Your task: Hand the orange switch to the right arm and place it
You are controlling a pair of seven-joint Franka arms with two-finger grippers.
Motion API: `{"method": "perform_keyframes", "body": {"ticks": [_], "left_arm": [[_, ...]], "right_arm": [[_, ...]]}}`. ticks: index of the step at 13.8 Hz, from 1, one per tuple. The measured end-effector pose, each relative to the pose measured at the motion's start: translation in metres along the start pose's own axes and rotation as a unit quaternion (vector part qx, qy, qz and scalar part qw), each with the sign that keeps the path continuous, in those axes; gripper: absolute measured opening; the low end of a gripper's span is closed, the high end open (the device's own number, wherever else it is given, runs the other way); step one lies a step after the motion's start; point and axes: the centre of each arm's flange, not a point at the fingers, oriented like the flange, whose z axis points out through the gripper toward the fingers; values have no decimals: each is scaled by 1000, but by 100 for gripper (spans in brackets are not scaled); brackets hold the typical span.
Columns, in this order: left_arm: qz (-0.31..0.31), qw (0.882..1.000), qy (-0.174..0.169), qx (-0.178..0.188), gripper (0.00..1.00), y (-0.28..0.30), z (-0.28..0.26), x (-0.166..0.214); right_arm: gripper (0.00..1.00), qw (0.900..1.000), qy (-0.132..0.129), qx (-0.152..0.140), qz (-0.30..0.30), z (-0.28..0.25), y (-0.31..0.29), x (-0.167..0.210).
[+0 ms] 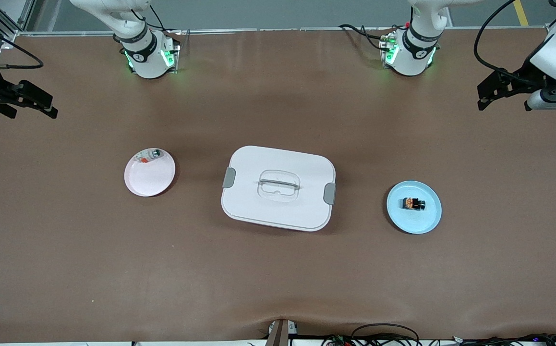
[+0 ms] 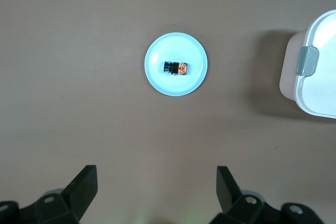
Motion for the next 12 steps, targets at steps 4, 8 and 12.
{"method": "perform_keyframes", "body": {"ticks": [4,8,12], "left_arm": [[0,1000,0,0,100,0,0,0],[0,1000,-12,-1,100,-1,13,7],[1,1000,-26,-7,100,-2,55,35]], "right_arm": [[100,1000,0,0,0,0,0,0],[100,1000,0,0,0,0,0,0],[100,1000,0,-1,0,0,0,0]]}}
